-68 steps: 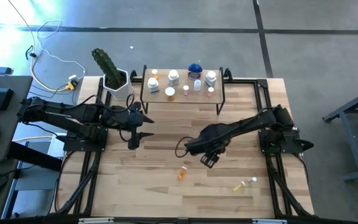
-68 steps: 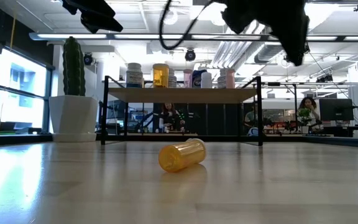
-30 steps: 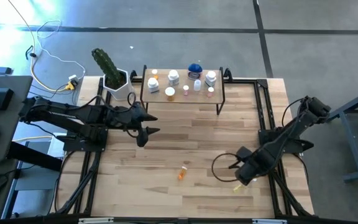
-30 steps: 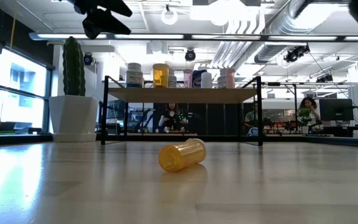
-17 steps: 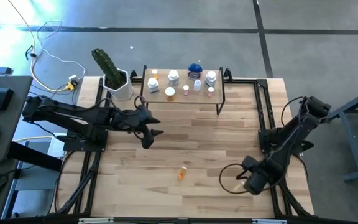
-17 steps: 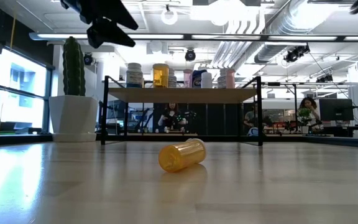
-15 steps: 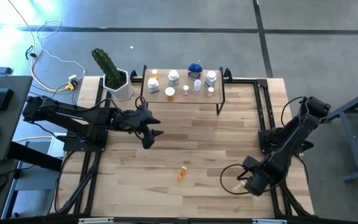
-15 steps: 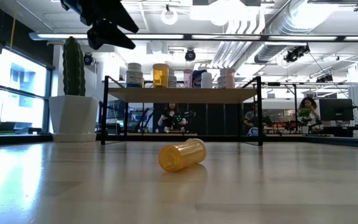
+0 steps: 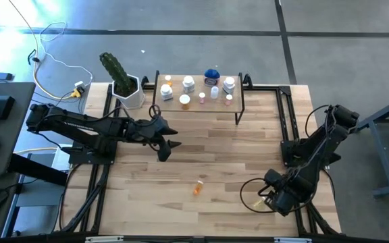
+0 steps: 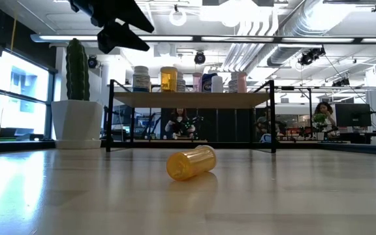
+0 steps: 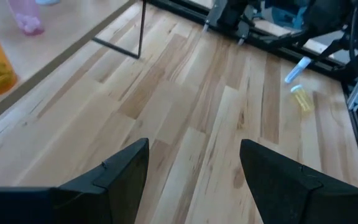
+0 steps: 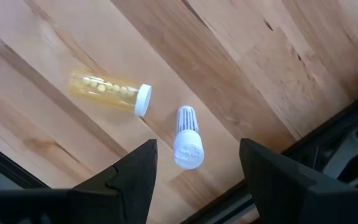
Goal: Pick and place medicine bottles onto shelf by color
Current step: Put the white pill bottle on the shelf
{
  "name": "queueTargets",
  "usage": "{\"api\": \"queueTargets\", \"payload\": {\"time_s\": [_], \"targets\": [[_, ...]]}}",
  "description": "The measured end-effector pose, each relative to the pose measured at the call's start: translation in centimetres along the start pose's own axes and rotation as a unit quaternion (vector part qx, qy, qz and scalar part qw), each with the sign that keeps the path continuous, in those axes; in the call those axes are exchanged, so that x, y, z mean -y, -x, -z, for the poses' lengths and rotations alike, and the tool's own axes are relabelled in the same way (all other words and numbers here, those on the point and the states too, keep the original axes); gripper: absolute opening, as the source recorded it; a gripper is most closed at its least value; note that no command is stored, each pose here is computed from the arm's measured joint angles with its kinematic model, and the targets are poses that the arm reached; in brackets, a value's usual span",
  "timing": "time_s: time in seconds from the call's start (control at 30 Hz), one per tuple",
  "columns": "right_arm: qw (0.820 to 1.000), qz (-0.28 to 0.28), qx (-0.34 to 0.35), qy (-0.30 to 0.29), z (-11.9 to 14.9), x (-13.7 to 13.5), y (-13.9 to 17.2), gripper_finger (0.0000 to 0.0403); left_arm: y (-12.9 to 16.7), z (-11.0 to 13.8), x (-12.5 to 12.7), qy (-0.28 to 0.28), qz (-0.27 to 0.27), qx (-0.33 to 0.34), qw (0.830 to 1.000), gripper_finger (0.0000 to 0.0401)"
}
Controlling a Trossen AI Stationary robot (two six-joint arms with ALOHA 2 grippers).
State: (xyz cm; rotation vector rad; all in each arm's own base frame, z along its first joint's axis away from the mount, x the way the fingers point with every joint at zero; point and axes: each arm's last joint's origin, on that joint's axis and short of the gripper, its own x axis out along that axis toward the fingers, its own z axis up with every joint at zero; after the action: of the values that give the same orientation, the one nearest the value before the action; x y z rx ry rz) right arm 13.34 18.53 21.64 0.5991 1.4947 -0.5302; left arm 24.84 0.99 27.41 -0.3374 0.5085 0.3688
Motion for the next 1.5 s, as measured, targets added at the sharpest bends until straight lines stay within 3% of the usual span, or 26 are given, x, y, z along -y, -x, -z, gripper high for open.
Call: {"api": "queueTargets", "payload": {"time_s": [0.67, 1.27, 1.5], "targets": [[0.999, 0.011, -0.022, -0.035, 0.4, -1.3, -1.7, 0.0211, 0.0, -0.1, 0.1, 0.000, 0.004, 0.005, 1.000, 0.0241], [0.997, 0.013, -0.035, -0.075, 0.4, -1.3, -1.7, 0.0071, 0.0, -0.1, 0.0, -0.020, 0.002, 0.006, 1.000, 0.0241], [0.995, 0.010, -0.035, -0.097, 0.4, -1.4, -1.6, 0.0055, 0.0, -0.1, 0.1, -0.040, 0.004, 0.005, 0.999, 0.0241]]}}
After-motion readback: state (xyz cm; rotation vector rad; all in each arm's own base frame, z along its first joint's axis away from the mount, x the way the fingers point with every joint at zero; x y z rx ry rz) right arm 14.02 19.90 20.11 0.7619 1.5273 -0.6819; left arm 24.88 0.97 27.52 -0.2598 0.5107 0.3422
